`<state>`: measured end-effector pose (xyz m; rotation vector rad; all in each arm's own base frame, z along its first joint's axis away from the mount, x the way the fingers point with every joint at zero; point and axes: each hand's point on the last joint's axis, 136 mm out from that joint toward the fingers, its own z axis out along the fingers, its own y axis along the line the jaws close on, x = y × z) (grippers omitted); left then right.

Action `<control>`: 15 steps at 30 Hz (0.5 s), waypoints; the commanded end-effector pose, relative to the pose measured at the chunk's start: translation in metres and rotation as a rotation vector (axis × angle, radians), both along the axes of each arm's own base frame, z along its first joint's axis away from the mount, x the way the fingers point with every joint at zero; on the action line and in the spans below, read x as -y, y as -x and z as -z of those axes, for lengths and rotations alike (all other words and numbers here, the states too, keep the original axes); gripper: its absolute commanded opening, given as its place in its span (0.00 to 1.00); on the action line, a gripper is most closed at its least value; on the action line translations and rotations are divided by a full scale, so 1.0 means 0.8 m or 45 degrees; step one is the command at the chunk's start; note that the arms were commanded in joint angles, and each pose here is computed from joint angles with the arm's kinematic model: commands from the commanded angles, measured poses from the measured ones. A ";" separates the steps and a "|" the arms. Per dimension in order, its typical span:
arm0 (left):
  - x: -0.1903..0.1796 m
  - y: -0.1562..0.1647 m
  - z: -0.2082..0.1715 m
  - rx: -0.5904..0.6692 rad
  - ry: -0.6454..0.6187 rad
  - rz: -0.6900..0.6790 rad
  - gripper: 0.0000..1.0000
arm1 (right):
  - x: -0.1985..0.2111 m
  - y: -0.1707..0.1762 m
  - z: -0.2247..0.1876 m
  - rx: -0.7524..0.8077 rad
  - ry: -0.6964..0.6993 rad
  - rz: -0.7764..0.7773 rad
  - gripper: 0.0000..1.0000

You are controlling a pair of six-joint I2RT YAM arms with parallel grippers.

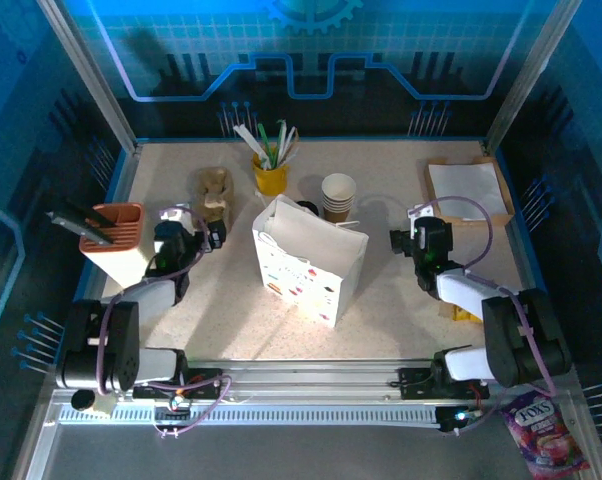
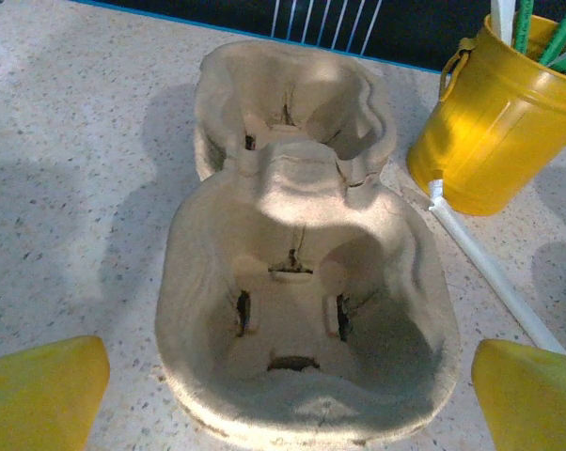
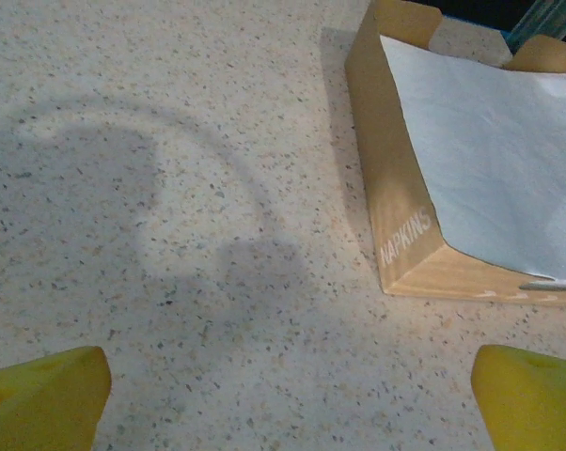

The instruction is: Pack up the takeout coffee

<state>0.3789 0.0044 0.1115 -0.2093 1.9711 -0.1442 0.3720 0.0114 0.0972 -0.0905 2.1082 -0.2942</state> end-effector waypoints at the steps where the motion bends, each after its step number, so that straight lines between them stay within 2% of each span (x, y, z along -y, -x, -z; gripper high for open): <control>1: 0.003 -0.006 -0.007 0.073 -0.038 0.051 1.00 | -0.004 -0.012 -0.025 0.157 -0.041 -0.041 0.99; 6: -0.003 -0.001 -0.011 0.107 -0.048 0.017 1.00 | -0.012 -0.007 -0.038 0.271 -0.068 -0.100 0.99; 9: -0.002 0.004 -0.014 0.185 -0.079 0.029 1.00 | -0.016 -0.006 -0.044 0.350 -0.085 -0.134 0.99; 12: 0.001 -0.002 0.000 0.232 -0.090 0.051 1.00 | -0.019 -0.011 -0.031 0.374 -0.145 -0.170 0.99; 15: 0.011 -0.012 0.013 0.203 -0.095 0.117 1.00 | -0.019 -0.017 -0.017 0.419 -0.148 -0.181 0.99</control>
